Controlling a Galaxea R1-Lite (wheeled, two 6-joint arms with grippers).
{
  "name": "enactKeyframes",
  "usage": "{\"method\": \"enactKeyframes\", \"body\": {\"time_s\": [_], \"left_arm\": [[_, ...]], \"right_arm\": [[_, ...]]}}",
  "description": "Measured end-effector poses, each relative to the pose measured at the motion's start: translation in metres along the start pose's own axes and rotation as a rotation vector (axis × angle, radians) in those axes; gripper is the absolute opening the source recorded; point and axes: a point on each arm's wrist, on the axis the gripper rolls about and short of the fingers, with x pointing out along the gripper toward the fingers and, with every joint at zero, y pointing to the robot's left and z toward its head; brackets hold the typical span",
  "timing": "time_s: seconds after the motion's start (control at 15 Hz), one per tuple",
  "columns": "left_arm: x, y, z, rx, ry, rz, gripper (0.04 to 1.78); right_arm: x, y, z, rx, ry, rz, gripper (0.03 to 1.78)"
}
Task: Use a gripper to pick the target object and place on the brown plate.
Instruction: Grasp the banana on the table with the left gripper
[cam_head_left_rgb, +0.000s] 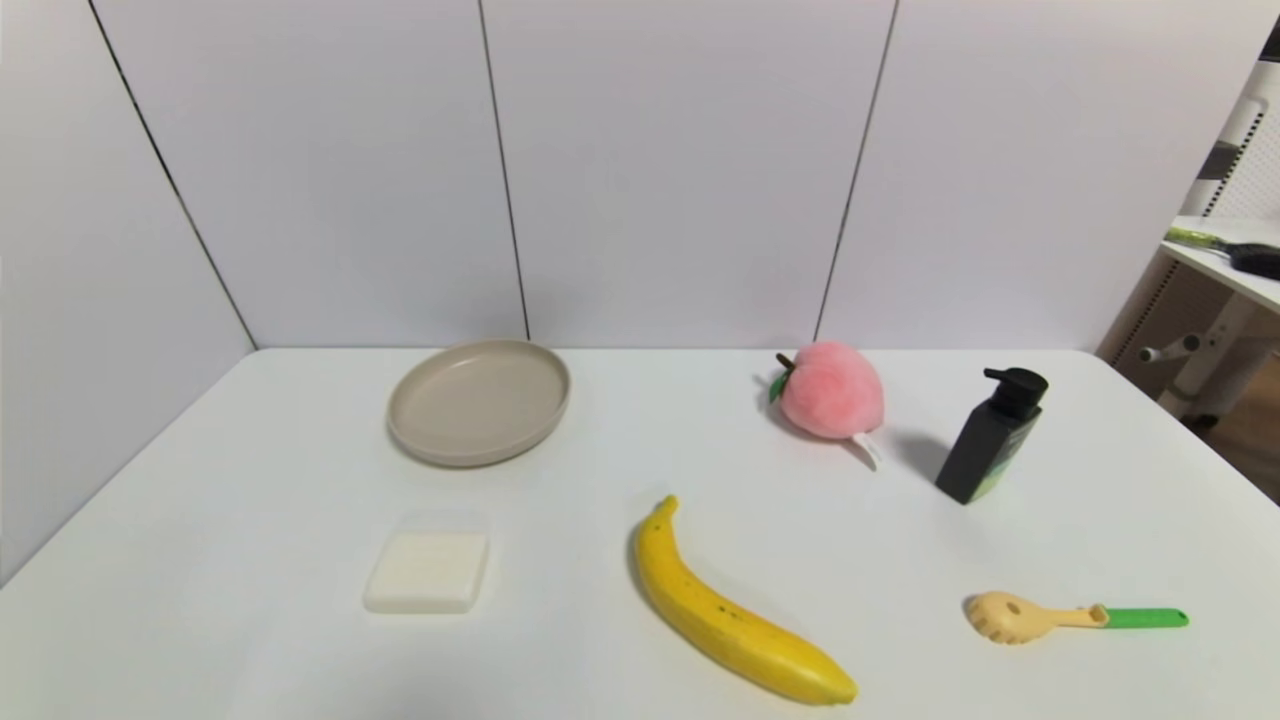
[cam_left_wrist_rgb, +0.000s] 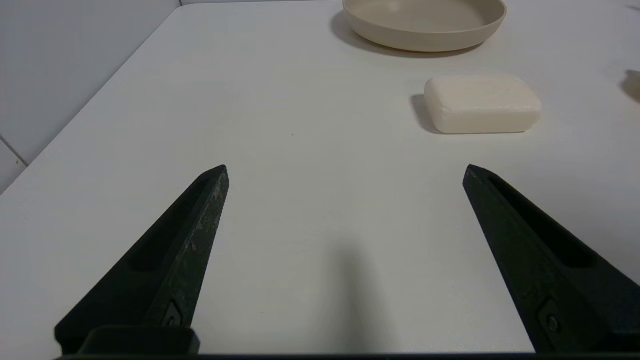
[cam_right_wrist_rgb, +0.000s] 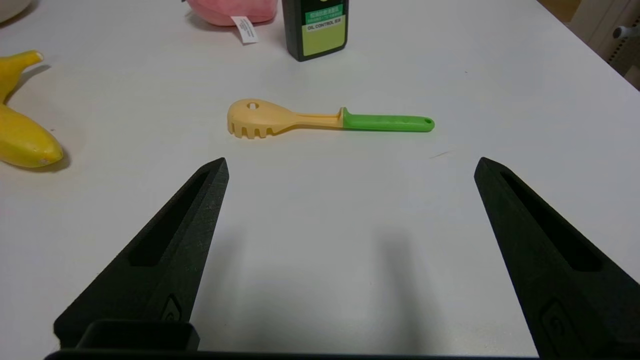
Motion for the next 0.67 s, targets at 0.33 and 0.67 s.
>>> {"method": "enactKeyframes", "body": {"time_s": [0.33,0.67], "left_arm": [[0.0,0.0,0.0,0.0,0.0,0.0,1.69],[0.0,0.0,0.0,-0.003,0.0,0.0,1.69]], "right_arm": [[-0.0001,0.0,0.0002,0.001,-0.001,0.001,1.7],[-0.0001,0.0,0.0002,0.0,-0.001,0.001,1.7]]}}
